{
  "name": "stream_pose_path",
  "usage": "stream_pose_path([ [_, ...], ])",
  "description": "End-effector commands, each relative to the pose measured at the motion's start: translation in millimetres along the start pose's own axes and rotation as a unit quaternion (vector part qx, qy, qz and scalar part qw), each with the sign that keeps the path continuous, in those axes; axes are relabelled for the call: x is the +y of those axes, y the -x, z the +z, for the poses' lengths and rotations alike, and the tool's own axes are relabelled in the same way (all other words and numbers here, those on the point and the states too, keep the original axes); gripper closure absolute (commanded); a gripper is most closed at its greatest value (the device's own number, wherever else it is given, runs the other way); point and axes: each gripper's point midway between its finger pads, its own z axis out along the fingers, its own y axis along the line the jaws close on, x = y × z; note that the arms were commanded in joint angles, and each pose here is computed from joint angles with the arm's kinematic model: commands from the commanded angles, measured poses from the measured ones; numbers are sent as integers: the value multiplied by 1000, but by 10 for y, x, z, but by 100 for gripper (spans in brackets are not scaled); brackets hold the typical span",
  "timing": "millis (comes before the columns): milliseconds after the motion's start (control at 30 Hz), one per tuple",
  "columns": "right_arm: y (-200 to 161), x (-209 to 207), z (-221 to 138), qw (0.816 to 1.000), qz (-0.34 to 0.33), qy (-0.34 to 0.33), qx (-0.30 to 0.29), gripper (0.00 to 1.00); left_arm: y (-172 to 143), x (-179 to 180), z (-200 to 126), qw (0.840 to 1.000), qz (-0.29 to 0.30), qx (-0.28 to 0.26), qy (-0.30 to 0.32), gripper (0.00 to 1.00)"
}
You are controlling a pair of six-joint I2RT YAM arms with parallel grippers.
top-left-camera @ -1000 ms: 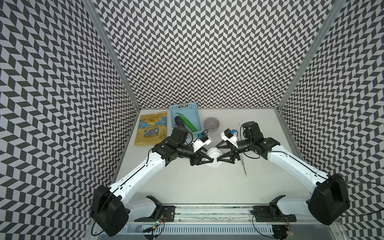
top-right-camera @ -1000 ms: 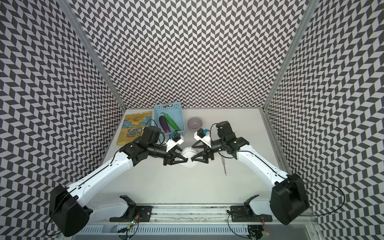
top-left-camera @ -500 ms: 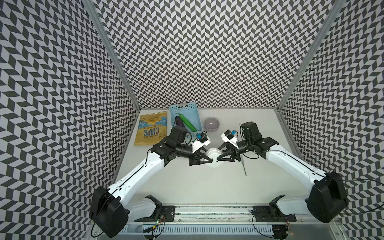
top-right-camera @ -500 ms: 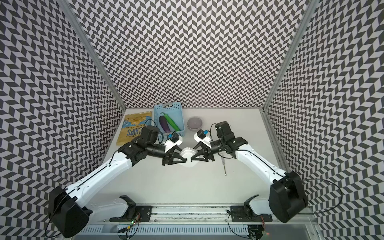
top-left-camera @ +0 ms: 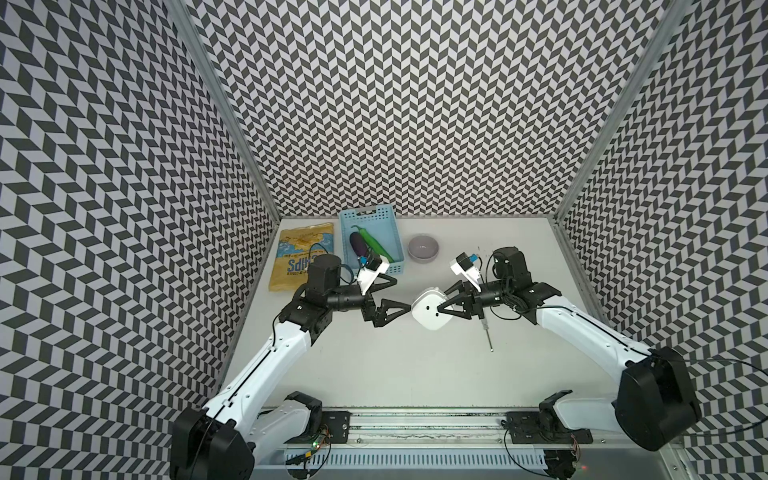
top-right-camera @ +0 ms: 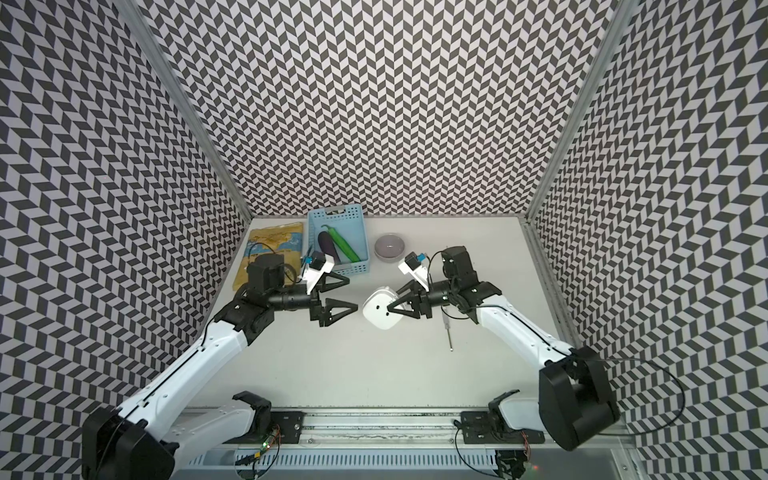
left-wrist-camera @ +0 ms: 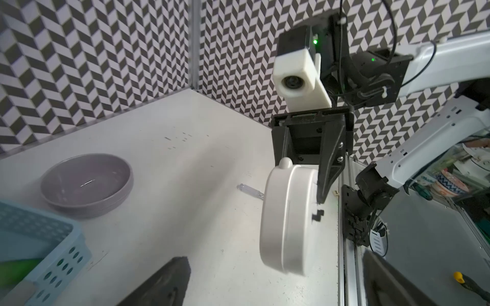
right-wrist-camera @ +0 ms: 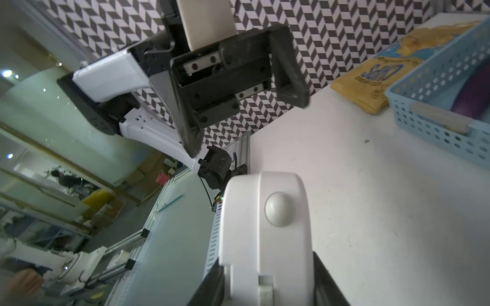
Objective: Remove the battery from the alarm
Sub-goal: Adjust the alarm at the center of the board.
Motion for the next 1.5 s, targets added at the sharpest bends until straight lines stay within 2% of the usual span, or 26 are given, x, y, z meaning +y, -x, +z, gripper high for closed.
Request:
stream_pose_path([
  [0,425,-1,-218,996,24,-27,-88,79,251,22,-179,988,-92,-122,25,0],
  [33,461,-50,-262,994,22,-40,-104,79,207,18,-231,978,-134,-158,21,0],
  [67,479,-100,-295,988,87,-44,-121,79,165,23,-282,967,-169,-188,18,0],
  [133,494,-128,-328,981,125,-43,-145,78,30,75,-349,941,-247,-233,16,0],
  [200,495,-125,-348,973,156,-37,-164,76,-55,69,-340,925,-290,-247,5,0],
  [233,491,-113,-357,970,167,-32,-172,76,-71,31,-293,923,-300,-243,-5,0],
  [533,499,-59,-388,963,194,-25,-186,76,-27,-159,246,917,-344,-189,-67,0],
  [767,494,51,-354,963,200,-1,-182,76,106,-236,546,925,-321,-178,-98,0],
  [1033,475,154,-305,959,210,24,-187,76,110,-264,801,929,-314,-152,-125,1],
  [1133,463,138,-299,958,216,22,-189,76,101,-285,851,929,-313,-145,-131,9],
  [1233,430,103,-287,956,223,18,-188,76,116,-305,858,931,-308,-145,-134,22],
  [1467,343,60,-252,957,230,13,-178,74,115,-326,915,932,-308,-131,-139,65],
])
